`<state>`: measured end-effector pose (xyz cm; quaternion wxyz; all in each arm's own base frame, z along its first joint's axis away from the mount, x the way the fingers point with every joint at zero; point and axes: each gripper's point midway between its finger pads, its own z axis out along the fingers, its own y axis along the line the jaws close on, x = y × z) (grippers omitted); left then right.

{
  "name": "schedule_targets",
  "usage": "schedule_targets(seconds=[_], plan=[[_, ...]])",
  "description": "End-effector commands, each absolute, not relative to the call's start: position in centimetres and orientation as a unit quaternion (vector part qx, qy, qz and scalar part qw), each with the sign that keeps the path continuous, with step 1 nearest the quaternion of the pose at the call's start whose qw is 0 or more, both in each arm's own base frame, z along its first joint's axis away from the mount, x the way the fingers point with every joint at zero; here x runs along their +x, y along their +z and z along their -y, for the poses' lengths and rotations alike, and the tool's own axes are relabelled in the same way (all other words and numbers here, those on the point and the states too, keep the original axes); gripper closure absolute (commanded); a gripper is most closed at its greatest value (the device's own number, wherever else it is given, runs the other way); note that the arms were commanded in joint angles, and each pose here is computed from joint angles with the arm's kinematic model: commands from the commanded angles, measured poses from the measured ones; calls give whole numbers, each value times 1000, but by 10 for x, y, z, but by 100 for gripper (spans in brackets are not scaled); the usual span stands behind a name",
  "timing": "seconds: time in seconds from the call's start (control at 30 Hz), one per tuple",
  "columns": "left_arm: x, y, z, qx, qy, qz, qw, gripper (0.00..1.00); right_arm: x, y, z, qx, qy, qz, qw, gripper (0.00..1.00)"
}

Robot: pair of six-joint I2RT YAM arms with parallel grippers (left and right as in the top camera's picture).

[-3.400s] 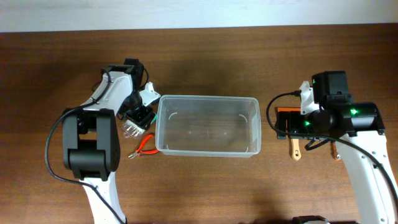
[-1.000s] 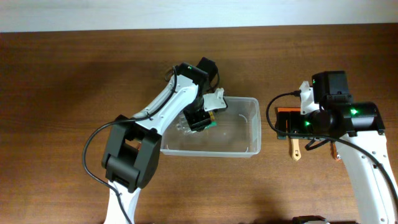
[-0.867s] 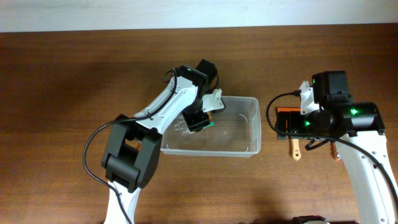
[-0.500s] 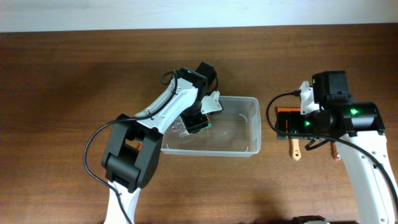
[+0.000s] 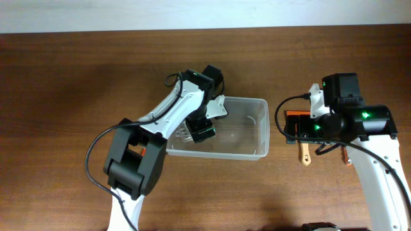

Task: Pack container
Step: 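Carry the marker pack over the container and release inside, then lower left gripper onto the red pliers handle and grasp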

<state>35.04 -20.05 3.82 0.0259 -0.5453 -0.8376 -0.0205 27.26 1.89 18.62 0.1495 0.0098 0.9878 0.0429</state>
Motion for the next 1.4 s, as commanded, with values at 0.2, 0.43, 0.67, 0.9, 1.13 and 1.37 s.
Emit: schedule_targets(seconds=[0.2,0.43,0.67,0.9,1.13,1.37], plan=[[357,178,176,-511,-78,845,-136,1,276,191,-17,13,38,-987,157,1],[353,226,85,-384,-80,906,-161,1,276,191,-17,13,38,-987,157,1],[358,184,21,-292,-38,946,-134,1,276,191,-17,12,39,-987,157,1],[339,101,18,-327,-31,940,-91,1,276,192,-17,12,39,-987,158,1],[325,58,19,-335,-29,938,-83,1,276,191,-17,12,39,-987,158,1],[322,40,20,-335,-29,937,-91,1,276,191,-17,12,39,-987,158,1]])
